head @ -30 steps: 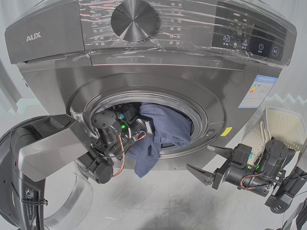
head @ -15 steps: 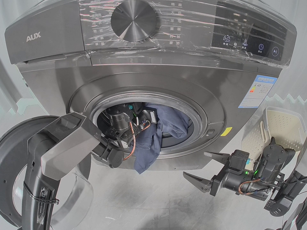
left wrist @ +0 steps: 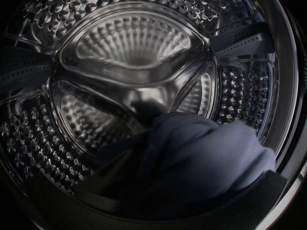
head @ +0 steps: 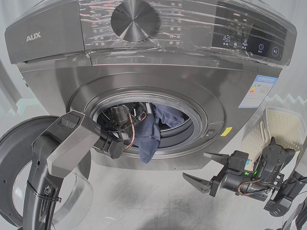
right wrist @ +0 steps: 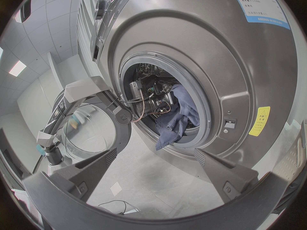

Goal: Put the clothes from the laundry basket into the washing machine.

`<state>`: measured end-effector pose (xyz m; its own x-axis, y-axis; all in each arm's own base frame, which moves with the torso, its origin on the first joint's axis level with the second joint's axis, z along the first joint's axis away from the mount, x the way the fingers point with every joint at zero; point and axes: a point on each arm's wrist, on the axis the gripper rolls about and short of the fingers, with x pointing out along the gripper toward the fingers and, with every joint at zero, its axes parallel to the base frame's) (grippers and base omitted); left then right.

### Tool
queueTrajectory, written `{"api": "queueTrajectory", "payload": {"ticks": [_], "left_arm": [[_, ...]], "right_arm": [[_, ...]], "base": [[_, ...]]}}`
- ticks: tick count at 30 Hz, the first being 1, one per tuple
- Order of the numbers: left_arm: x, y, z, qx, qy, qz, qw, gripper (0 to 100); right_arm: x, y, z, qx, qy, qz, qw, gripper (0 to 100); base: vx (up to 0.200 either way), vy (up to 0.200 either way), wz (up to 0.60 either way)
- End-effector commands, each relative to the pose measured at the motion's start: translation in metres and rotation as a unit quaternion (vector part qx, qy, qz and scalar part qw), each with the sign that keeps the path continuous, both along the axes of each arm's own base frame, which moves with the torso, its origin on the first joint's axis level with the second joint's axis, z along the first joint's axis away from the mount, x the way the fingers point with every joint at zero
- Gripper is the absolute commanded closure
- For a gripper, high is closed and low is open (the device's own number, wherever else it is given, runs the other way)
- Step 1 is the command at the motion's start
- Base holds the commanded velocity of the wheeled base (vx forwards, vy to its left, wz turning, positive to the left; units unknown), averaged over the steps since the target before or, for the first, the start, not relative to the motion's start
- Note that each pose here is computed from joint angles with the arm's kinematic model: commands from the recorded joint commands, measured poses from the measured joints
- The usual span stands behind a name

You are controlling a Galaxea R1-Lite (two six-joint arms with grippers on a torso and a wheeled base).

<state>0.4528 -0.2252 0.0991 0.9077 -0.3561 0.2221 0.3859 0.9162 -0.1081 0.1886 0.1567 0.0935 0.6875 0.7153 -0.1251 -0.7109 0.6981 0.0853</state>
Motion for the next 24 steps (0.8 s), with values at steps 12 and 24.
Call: {"api": "queueTrajectory", "payload": {"ticks": [12, 24], "left_arm": [[-0.057, 0.001, -0.006, 0.067, 0.152, -0.048, 0.9849, 0], [-0.060, 0.001, -0.043, 0.109, 0.188, -0.048, 0.9750, 0]], "right_arm": [[0.001, 0.001, -0.002, -0.002, 0.002, 0.001, 1.0000, 0], [0.001, 0.001, -0.002, -0.002, 0.003, 0.001, 1.0000, 0]], "base": [[0.000, 0.000, 0.00], [0.000, 0.000, 0.00]]}}
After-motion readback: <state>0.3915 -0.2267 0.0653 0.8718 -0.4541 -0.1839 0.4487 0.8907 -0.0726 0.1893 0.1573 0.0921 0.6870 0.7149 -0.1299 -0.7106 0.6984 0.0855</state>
